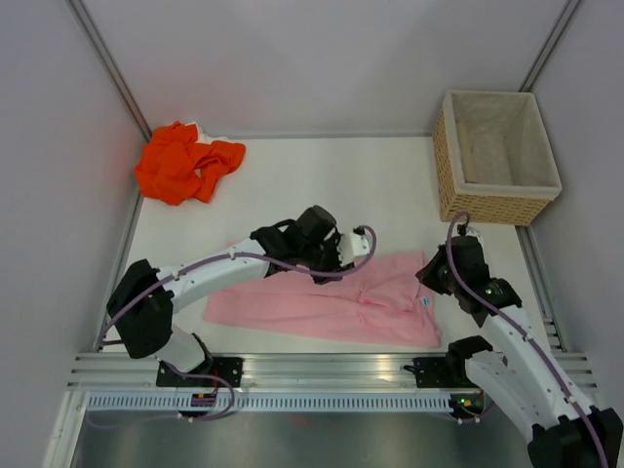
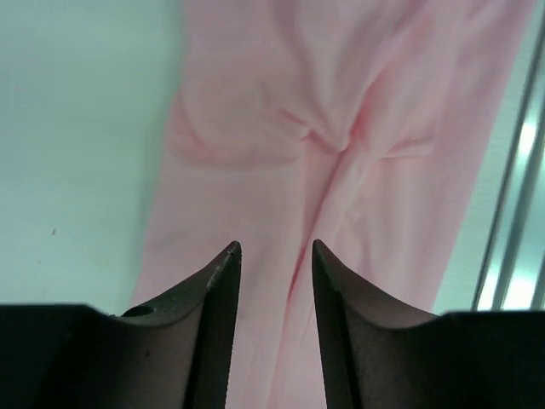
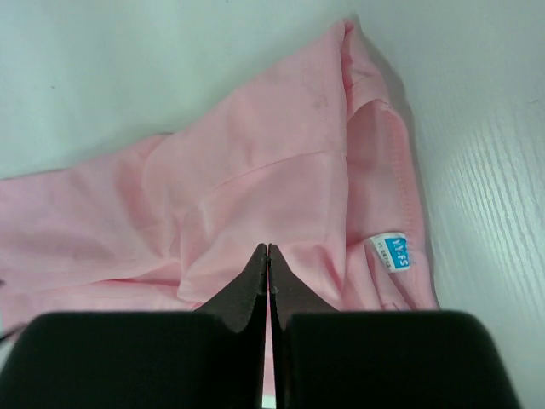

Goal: Roll the t-shirts
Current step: Fold the tshirt

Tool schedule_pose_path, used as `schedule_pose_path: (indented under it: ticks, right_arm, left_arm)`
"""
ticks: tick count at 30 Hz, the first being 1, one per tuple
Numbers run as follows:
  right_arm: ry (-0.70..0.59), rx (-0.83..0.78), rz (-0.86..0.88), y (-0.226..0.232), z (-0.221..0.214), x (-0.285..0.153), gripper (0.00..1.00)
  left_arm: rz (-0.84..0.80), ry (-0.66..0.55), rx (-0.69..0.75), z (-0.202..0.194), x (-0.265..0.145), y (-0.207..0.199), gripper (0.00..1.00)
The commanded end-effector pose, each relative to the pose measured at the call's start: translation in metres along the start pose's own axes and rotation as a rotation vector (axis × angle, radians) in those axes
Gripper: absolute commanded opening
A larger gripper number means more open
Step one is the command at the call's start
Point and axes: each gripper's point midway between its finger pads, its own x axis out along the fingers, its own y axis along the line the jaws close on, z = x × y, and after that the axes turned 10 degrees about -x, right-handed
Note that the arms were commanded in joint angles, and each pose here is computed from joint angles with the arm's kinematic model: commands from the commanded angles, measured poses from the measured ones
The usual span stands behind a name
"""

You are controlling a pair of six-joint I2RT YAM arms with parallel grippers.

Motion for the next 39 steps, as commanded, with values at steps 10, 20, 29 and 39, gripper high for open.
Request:
schedule_pose_path:
  ticks: [10, 20, 29, 39]
  right_arm:
    - [0.063, -0.055, -0.146, -0.036, -0.022, 0.070, 0.00]
    - [0.107, -0.062, -0.210, -0.058, -0.035, 0.084, 0.00]
    - [0.071, -0.211, 0.015, 0.003, 0.006, 0.076, 0.00]
    - [-0.011, -0.199, -0.027, 0.011, 0.042, 0.082, 0.04]
  left_arm:
    - [0.447, 0.243, -0.558, -0.196, -0.069, 0.153, 0.38]
    - [0.525, 0.388, -0.754, -0.291, -0.103, 0.154, 0.35]
    - [0.419, 0.218, -0.732, -0.245, -0.106, 0.150, 0.39]
    - [0.532, 0.187, -0.733, -0.230, -0.139, 0.168, 0.42]
